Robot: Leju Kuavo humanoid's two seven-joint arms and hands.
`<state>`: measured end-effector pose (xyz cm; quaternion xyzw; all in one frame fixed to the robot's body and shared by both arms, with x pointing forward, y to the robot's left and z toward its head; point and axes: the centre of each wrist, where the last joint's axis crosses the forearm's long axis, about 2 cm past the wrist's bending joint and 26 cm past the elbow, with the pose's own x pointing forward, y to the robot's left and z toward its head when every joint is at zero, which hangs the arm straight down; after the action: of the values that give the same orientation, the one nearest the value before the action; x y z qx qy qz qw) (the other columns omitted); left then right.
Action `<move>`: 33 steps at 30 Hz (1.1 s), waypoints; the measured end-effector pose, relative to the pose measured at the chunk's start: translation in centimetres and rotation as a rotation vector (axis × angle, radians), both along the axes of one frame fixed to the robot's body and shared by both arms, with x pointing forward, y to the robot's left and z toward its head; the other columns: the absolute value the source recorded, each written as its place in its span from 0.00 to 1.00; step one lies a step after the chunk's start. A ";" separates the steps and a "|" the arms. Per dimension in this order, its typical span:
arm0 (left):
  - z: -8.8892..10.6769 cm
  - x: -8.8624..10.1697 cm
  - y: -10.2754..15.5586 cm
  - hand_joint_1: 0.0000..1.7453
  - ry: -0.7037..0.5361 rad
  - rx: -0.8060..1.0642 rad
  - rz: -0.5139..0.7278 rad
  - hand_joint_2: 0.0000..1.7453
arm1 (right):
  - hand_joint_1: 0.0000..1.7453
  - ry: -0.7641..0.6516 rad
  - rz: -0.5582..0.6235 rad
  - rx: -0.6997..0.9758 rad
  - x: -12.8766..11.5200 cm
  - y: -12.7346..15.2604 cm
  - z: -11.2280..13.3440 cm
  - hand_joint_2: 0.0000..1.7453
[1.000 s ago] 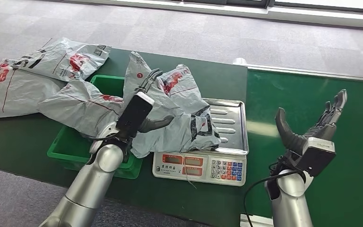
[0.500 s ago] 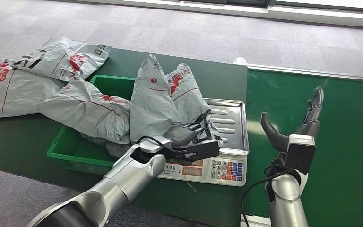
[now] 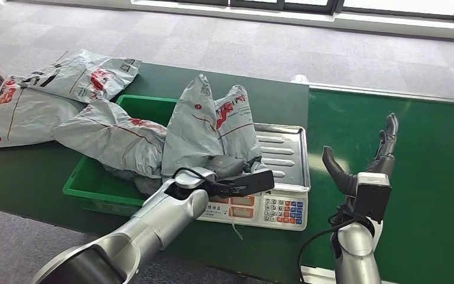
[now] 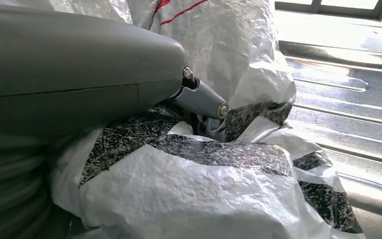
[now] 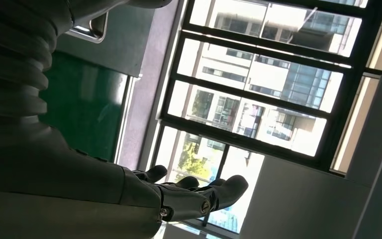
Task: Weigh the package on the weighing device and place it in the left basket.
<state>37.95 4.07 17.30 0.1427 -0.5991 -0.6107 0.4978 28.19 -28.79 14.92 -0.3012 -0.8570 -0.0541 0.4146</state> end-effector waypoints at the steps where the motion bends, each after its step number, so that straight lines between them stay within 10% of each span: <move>1: 0.0 0.0 0.0 1.00 -0.002 -0.009 0.000 1.00 | 0.00 0.002 0.000 0.002 0.0 -0.1 0.0 1.00; 17: 5.6 1.0 2.7 1.00 -0.421 -0.678 0.118 1.00 | 0.00 0.001 -0.071 0.015 -2.9 -1.5 -0.8 1.00; 24: 9.8 -0.5 8.3 1.00 -0.830 -0.990 0.290 1.00 | 0.00 0.004 -0.118 0.028 -4.7 -2.2 -1.9 1.00; 33: 10.0 -3.0 14.6 1.00 -1.113 -0.967 0.460 1.00 | 0.00 0.005 -0.132 0.016 -5.8 -2.3 -2.2 1.00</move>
<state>34.93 18.69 27.34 0.3165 -0.9165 -0.0005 0.2446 22.42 -31.10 12.70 -0.3539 -0.8337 -0.0875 0.4147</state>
